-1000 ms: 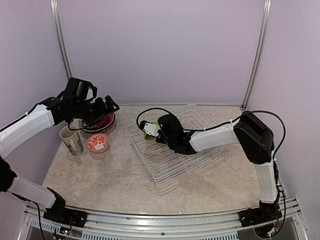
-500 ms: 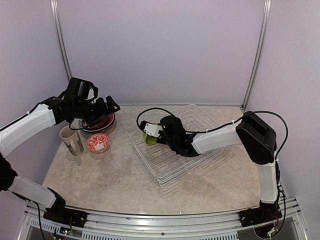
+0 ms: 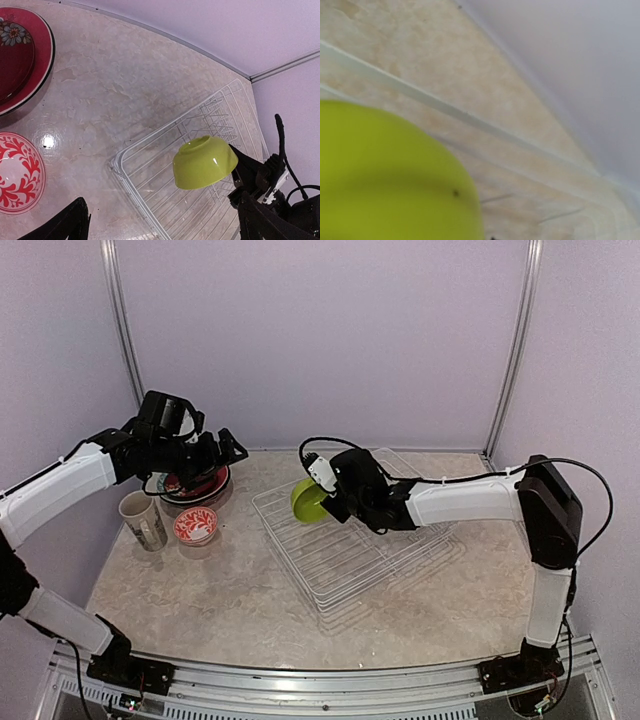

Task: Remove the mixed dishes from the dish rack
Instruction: Grab the bowl from the dish rack, then pass from the right arm to the left

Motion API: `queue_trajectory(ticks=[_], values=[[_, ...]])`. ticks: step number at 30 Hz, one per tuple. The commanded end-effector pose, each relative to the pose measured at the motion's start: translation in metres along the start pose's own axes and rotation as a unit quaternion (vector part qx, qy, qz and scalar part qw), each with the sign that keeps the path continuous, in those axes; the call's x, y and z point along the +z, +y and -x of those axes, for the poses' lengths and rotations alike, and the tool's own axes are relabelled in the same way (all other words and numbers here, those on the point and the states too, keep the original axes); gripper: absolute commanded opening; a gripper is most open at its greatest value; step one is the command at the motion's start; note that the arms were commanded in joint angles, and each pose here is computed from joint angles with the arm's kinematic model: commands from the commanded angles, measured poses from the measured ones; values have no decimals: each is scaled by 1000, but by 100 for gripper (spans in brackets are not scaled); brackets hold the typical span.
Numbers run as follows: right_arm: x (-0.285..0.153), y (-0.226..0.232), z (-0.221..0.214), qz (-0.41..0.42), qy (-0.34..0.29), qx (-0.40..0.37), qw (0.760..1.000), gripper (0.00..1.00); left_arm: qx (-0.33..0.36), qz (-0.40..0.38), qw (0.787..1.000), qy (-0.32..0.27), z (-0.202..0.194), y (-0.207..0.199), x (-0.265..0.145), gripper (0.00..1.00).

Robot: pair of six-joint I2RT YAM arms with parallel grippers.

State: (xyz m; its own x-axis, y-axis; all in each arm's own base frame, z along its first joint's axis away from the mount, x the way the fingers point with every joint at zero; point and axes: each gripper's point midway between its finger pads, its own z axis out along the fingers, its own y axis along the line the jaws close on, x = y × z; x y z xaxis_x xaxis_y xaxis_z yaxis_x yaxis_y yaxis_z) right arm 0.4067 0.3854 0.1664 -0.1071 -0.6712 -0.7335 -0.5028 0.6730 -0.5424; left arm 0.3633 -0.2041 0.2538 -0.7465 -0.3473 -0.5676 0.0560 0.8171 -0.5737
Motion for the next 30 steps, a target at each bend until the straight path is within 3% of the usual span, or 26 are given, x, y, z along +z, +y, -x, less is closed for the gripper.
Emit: queue_trajectory(ticks=[1, 8, 17, 26, 30], values=[[-12, 2, -19, 95, 73, 185, 975, 0, 7, -44, 999, 26, -3, -27, 3, 99], [-29, 21, -32, 178, 119, 322, 922, 0, 36, -84, 993, 71, -28, -71, 24, 95], [-33, -1, -36, 190, 131, 418, 879, 0, 59, -82, 986, 131, -75, -98, 59, 90], [-33, 1, -30, 220, 128, 455, 853, 0, 158, 32, 979, 126, -95, -97, 82, 84], [-36, 0, -29, 224, 123, 463, 849, 0, 221, 81, 965, 117, -103, -96, 91, 80]])
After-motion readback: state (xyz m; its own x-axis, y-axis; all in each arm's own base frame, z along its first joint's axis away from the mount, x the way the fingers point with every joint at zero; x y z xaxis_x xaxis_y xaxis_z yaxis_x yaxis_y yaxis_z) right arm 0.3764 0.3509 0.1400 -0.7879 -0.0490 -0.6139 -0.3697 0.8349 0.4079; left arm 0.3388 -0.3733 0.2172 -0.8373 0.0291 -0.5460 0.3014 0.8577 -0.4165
